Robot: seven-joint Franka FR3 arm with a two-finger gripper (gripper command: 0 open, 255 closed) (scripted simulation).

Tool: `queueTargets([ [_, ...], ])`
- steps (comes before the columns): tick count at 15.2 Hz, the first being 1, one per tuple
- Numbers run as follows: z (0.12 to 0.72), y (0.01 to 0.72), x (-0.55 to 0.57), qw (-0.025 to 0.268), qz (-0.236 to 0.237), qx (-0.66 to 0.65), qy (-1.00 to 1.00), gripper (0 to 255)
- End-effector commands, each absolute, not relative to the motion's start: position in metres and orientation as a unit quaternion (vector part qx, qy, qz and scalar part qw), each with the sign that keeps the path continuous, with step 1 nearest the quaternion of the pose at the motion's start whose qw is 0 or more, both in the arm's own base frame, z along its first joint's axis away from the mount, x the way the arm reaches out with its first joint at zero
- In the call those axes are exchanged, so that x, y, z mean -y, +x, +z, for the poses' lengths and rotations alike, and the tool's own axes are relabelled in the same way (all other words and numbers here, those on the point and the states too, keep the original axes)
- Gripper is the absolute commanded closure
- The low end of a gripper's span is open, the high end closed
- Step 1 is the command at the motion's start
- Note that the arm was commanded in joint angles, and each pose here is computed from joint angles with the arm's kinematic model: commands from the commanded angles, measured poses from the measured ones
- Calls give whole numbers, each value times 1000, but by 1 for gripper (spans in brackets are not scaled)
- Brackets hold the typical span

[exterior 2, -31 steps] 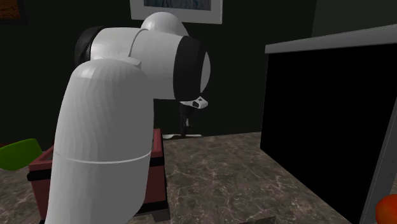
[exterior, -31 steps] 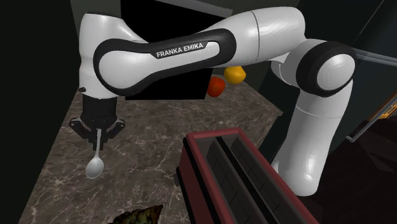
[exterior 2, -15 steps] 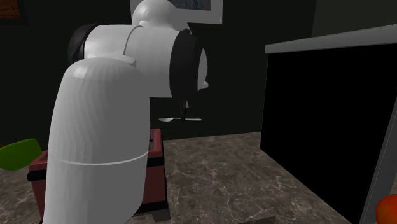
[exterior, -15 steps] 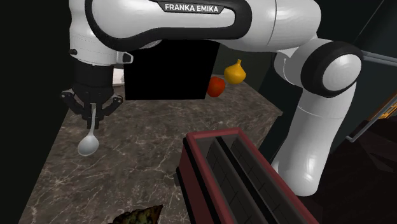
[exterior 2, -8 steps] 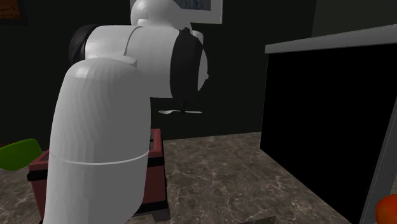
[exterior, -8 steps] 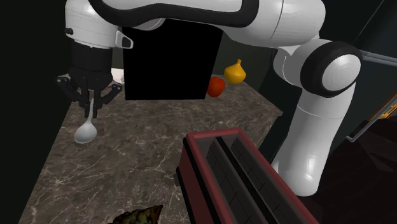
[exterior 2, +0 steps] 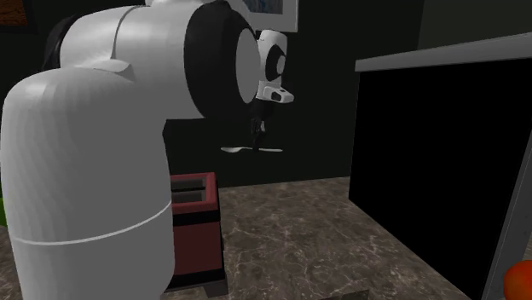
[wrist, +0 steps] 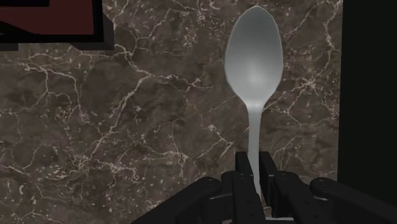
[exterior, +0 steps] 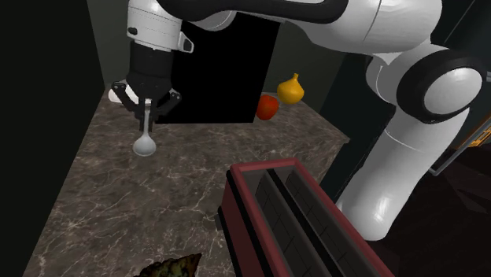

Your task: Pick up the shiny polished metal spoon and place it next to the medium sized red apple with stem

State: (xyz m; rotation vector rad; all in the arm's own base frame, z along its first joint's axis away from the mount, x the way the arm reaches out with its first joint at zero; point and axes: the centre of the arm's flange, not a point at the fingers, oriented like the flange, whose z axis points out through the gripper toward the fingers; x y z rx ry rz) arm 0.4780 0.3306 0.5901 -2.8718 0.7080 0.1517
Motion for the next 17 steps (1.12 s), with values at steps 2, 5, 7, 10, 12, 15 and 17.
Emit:
queueTargets([
  [2, 589, 474, -293, 90, 51, -237, -966, 255],
  [5, 589, 469, -254, 90, 51, -237, -966, 255],
  [7, 589, 466, -228, 90, 51, -237, -966, 255],
  [10, 589, 462, -188, 90, 51, -237, -966, 255],
  [12, 590, 459, -162, 90, 51, -237, -966, 255],
  [15, 590, 455, -123, 90, 51, -237, -966, 255],
  [17, 590, 452, -97, 90, 51, -237, -966, 255],
])
